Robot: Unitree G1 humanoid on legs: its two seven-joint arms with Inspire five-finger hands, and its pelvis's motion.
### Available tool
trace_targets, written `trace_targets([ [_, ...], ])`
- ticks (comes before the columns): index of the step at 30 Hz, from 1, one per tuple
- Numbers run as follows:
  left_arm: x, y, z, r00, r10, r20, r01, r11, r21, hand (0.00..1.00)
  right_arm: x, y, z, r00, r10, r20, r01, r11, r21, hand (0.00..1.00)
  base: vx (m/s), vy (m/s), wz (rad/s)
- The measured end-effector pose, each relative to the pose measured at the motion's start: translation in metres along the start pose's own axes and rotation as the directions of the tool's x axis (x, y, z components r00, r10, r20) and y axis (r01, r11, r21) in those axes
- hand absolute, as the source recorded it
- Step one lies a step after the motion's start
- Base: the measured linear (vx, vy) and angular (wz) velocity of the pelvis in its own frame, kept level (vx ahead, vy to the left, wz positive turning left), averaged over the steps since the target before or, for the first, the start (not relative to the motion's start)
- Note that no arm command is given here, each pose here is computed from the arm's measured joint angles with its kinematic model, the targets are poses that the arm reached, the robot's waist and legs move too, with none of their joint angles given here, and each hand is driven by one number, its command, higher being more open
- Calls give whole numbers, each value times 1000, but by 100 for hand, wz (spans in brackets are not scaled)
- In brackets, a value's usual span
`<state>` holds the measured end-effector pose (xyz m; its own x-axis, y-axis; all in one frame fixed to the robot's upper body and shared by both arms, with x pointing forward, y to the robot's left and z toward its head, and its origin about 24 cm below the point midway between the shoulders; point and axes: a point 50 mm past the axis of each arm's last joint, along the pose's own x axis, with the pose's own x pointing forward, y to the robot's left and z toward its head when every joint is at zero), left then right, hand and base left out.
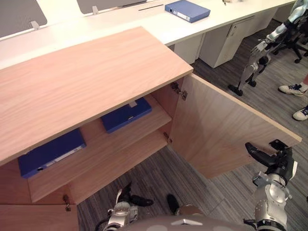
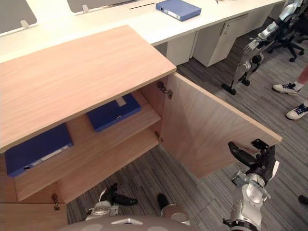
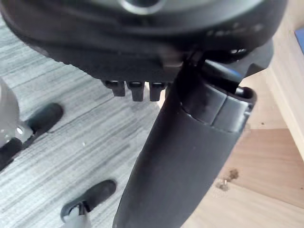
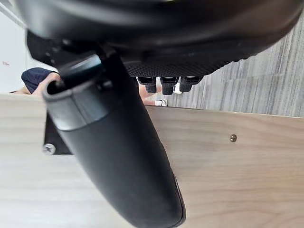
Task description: Walk over to the cabinet, pick up the folder, carry it to the office cabinet, place the folder inside the office cabinet, then close the office cabinet door
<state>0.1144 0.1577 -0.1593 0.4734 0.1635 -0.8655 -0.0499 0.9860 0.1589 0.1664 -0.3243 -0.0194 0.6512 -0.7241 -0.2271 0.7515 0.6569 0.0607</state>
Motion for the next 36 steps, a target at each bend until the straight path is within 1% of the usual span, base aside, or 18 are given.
trace_targets([
  [5,-1,5,-9,1000,-6,-13,7,999,50,100,2,-1,-8,999,24,-40,-25,999,-20,100,-49,-41,8],
  [9,-1,6,-10,1000,-13,-8,14,996,87,100,4,3,-4,997,64,-31,-66,997,-48,100,-53,-11,8],
  [13,-1,9,-11,1000,-15,-6,15,993,119,100,5,4,-3,997,75,-28,-77,995,-57,100,-19,-13,4],
  [15,-1,13,-12,1000,-15,-8,15,991,135,100,3,8,-4,995,96,-30,-98,993,-73,100,-30,-23,3],
  [20,-1,15,-13,1000,-17,-13,19,986,168,100,-8,9,-6,989,142,-31,-144,984,-102,100,-23,-27,2],
  [27,-1,11,-14,999,-36,-17,38,980,196,100,-44,11,-11,980,197,-34,-198,978,-65,100,-32,-32,-2],
  [32,-2,7,-14,999,-44,-17,46,980,191,100,-87,18,-14,966,255,-50,-255,967,9,100,-36,-31,-11],
  [36,-2,2,-13,998,-58,-13,60,979,194,100,-123,27,-16,938,335,-91,-332,942,46,100,-42,-32,-18],
])
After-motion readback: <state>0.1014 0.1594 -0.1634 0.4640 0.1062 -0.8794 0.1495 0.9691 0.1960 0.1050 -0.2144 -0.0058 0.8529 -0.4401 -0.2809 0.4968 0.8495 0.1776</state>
